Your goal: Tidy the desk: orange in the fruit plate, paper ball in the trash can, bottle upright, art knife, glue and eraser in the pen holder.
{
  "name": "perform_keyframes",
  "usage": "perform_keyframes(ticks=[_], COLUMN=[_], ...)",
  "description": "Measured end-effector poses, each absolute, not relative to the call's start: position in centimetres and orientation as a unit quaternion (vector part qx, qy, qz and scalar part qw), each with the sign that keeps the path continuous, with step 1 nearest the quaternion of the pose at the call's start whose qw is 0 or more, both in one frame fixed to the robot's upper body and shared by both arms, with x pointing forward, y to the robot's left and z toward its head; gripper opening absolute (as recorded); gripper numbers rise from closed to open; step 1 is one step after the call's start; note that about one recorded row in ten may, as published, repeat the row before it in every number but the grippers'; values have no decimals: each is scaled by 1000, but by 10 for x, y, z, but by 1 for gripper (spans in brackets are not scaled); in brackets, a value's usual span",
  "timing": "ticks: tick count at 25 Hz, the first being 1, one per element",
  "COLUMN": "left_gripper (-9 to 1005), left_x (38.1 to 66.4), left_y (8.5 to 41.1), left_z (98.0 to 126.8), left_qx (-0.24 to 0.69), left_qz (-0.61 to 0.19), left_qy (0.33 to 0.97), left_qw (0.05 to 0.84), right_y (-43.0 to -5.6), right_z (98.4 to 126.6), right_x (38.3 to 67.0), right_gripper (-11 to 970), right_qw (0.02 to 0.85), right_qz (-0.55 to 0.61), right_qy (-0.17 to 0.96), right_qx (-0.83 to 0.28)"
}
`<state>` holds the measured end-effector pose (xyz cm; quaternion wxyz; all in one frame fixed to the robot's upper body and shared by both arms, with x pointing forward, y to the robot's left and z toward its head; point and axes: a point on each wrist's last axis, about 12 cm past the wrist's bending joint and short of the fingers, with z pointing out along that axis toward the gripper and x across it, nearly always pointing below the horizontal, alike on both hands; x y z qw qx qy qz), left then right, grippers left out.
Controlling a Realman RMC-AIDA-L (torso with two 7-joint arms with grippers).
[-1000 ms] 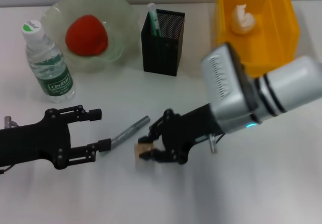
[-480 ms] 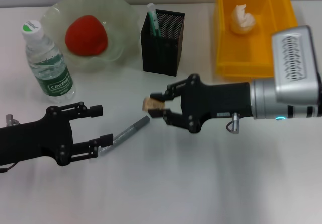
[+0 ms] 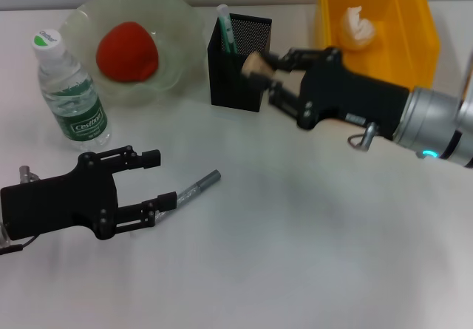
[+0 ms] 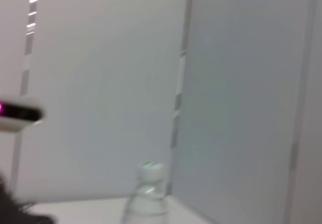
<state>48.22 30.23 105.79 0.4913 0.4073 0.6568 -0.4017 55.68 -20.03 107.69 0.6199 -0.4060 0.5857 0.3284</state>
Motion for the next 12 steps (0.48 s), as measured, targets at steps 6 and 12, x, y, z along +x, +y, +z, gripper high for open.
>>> perform_keyframes(ticks=[6,12], left_gripper=[707,708], left_x=[482,481], left_y=[299,296], left_z=[1057,1056], left_qx=[405,400], left_qz=[-406,-411], left_qy=[656,657], left_qw=[491,489], right_y=[-207,-206], right_z=[1077,1078], right_x=[562,575], right_gripper=[251,251], right_qw=[648,644], right_qz=[307,290], right_qy=[591,613], right_qx=[-371,-354])
